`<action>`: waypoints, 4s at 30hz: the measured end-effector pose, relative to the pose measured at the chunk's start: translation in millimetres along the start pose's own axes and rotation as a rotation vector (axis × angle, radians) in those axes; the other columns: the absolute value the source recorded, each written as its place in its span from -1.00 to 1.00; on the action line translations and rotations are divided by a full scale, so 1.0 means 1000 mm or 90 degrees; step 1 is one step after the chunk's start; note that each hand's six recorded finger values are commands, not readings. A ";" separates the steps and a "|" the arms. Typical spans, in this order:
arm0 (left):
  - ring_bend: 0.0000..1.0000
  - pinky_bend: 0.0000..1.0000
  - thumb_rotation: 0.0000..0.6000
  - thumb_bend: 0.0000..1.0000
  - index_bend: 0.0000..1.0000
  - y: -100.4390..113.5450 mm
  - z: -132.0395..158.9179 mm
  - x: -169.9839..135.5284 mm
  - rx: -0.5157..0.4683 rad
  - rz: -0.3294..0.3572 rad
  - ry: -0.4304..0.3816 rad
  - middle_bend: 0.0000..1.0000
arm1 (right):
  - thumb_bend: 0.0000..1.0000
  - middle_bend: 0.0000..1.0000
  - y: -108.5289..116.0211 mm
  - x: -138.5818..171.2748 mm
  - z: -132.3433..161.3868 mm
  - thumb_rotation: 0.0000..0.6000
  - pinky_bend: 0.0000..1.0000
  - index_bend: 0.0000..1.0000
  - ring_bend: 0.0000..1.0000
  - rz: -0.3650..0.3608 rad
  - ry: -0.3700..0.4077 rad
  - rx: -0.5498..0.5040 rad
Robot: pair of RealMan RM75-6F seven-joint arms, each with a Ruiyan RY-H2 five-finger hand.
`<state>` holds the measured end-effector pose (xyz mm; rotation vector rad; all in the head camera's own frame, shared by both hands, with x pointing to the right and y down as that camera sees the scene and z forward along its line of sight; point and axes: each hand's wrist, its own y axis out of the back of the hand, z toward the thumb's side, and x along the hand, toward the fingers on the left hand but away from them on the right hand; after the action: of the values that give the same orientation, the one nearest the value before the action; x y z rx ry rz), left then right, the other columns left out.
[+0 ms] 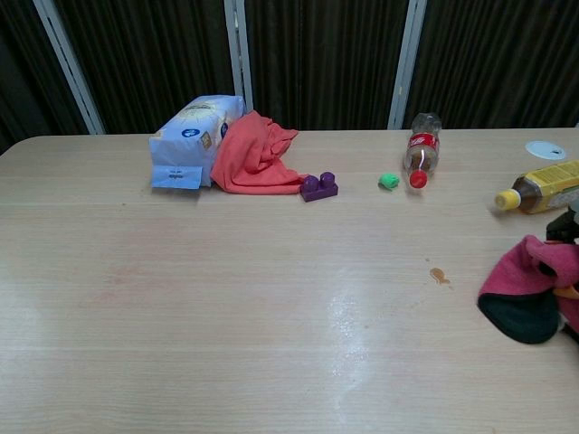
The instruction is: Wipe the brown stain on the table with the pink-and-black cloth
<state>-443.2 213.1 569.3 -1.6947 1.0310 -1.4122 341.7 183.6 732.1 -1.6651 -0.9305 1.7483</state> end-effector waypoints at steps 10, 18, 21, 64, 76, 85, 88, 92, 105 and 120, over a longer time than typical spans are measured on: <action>-1.00 -1.00 1.00 -1.00 -1.00 0.001 0.000 0.000 -0.007 0.001 0.000 -1.00 | -0.26 0.36 0.030 0.002 0.065 1.00 0.52 0.51 0.25 -0.064 0.081 -0.052; -1.00 -1.00 1.00 -1.00 -1.00 0.002 0.000 0.000 -0.010 0.000 -0.001 -1.00 | -0.26 0.36 0.034 0.001 0.096 1.00 0.52 0.51 0.25 -0.084 0.095 -0.097; -1.00 -1.00 1.00 -1.00 -1.00 0.002 -0.001 0.000 -0.010 0.002 0.000 -1.00 | -0.26 0.36 0.026 0.002 0.103 1.00 0.52 0.51 0.25 -0.077 0.099 -0.104; -1.00 -1.00 1.00 -1.00 -1.00 0.001 -0.001 0.003 -0.008 0.004 0.008 -1.00 | -0.26 0.36 -0.024 0.000 0.069 1.00 0.52 0.51 0.25 -0.020 0.039 -0.079; -1.00 -1.00 1.00 -1.00 -1.00 0.002 -0.005 0.004 -0.004 0.004 0.015 -1.00 | -0.26 0.36 -0.029 0.007 0.167 1.00 0.52 0.51 0.25 -0.010 0.132 -0.111; -1.00 -1.00 1.00 -1.00 -1.00 0.002 -0.006 0.003 -0.007 0.001 0.018 -1.00 | -0.26 0.37 -0.024 -0.015 0.140 1.00 0.52 0.51 0.25 -0.030 0.088 -0.060; -1.00 -1.00 1.00 -1.00 -1.00 0.002 -0.005 0.002 -0.008 0.001 0.017 -1.00 | -0.26 0.36 -0.019 -0.022 0.117 1.00 0.52 0.51 0.25 -0.039 0.061 -0.046; -1.00 -1.00 1.00 -1.00 -1.00 0.002 -0.005 0.002 -0.007 0.000 0.016 -1.00 | -0.26 0.36 -0.013 -0.027 0.087 1.00 0.52 0.51 0.25 -0.048 0.027 -0.036; -1.00 -1.00 1.00 -1.00 -1.00 0.001 -0.004 0.002 -0.002 0.001 0.015 -1.00 | -0.26 0.36 0.024 -0.023 -0.016 1.00 0.52 0.51 0.25 -0.083 -0.066 -0.008; -1.00 -1.00 1.00 -1.00 -1.00 0.002 -0.003 0.002 -0.004 0.006 0.013 -1.00 | -0.58 -0.16 0.089 -0.002 -0.008 1.00 0.21 -0.06 -0.35 -0.156 0.008 -0.030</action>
<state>-446.3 210.8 568.6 -1.6813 1.0549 -1.4238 355.9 128.3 663.2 -1.5171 -1.1260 1.5613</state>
